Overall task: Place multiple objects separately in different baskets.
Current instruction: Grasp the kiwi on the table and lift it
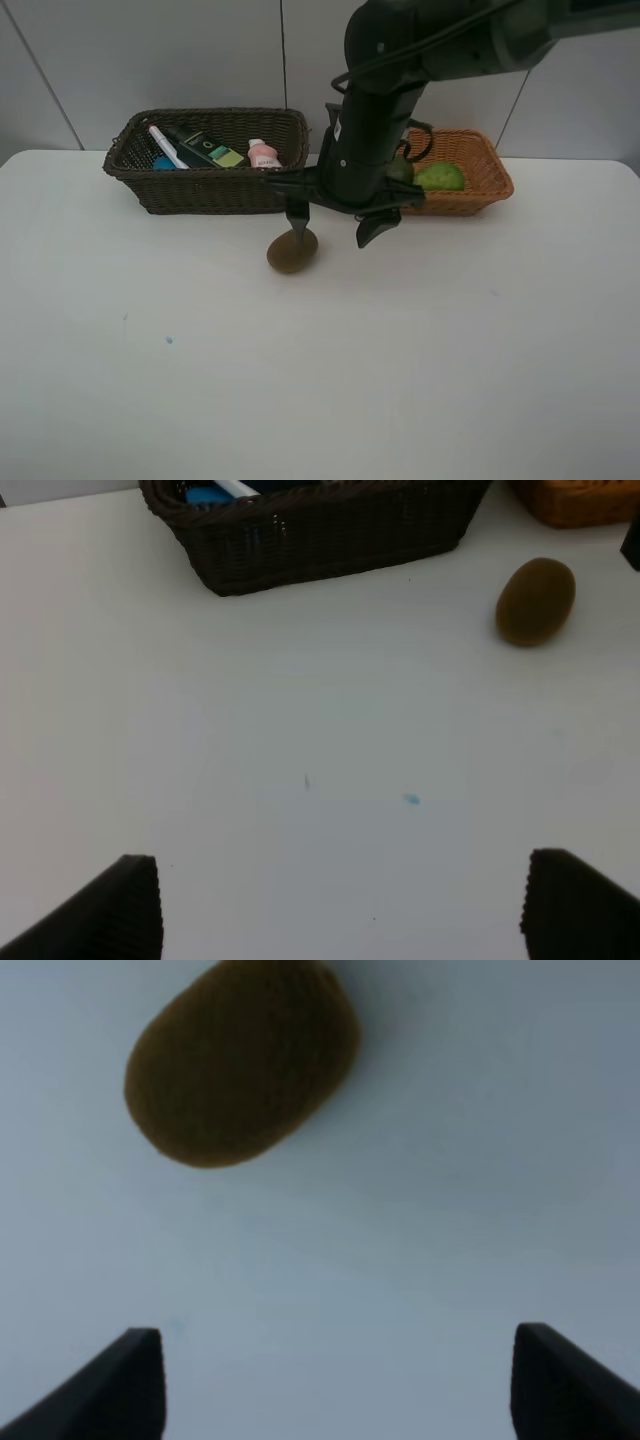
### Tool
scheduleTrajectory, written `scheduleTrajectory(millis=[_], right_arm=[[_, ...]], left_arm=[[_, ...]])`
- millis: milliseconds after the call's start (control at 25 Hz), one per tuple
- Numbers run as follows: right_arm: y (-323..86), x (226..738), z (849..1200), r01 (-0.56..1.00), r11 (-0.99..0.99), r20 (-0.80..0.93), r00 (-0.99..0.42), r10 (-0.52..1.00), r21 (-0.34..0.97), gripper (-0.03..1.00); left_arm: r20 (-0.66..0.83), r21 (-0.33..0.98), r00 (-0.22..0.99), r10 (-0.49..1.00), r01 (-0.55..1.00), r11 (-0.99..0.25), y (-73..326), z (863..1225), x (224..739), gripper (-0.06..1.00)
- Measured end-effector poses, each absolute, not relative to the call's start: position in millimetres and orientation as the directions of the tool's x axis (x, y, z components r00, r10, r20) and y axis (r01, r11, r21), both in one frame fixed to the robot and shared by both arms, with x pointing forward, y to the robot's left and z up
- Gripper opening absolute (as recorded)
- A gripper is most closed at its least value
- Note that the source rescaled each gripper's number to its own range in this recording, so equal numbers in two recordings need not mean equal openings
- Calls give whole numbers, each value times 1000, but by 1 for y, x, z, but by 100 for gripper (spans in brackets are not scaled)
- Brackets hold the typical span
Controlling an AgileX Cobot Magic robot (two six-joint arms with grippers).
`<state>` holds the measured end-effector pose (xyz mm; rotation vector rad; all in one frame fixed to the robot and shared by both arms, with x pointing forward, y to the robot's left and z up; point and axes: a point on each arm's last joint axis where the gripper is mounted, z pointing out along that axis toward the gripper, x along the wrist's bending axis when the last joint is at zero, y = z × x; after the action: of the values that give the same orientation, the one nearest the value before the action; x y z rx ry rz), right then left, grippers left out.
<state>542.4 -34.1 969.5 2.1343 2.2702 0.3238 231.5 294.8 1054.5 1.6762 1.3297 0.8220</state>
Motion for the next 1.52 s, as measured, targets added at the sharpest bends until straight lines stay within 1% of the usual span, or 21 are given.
scheduleTrajectory(millis=[120,240,400,520,800,1040,1520], right_arm=[[-28,545,961,988,-104,211,78,974,112,80],[-24,550,960,960,-257,281,219,934,107,80],[-14,555,961,901,-422,384,355,853,104,80],[-9,556,953,875,-477,399,409,821,83,80],[-10,559,919,880,-468,312,424,850,79,80],[-6,565,907,879,-464,348,402,847,114,80],[-1,571,890,871,-474,381,399,834,127,80]], left_arm=[[0,895,228,974,435,-102,295,1054,232,96],[0,895,228,974,435,-102,295,1054,232,96],[0,895,228,974,435,-102,295,1054,232,96],[0,895,228,974,435,-102,295,1054,232,96],[0,895,228,974,435,-102,295,1054,232,96],[0,895,228,974,435,-102,295,1054,232,96],[0,895,228,974,435,-102,295,1054,232,96]])
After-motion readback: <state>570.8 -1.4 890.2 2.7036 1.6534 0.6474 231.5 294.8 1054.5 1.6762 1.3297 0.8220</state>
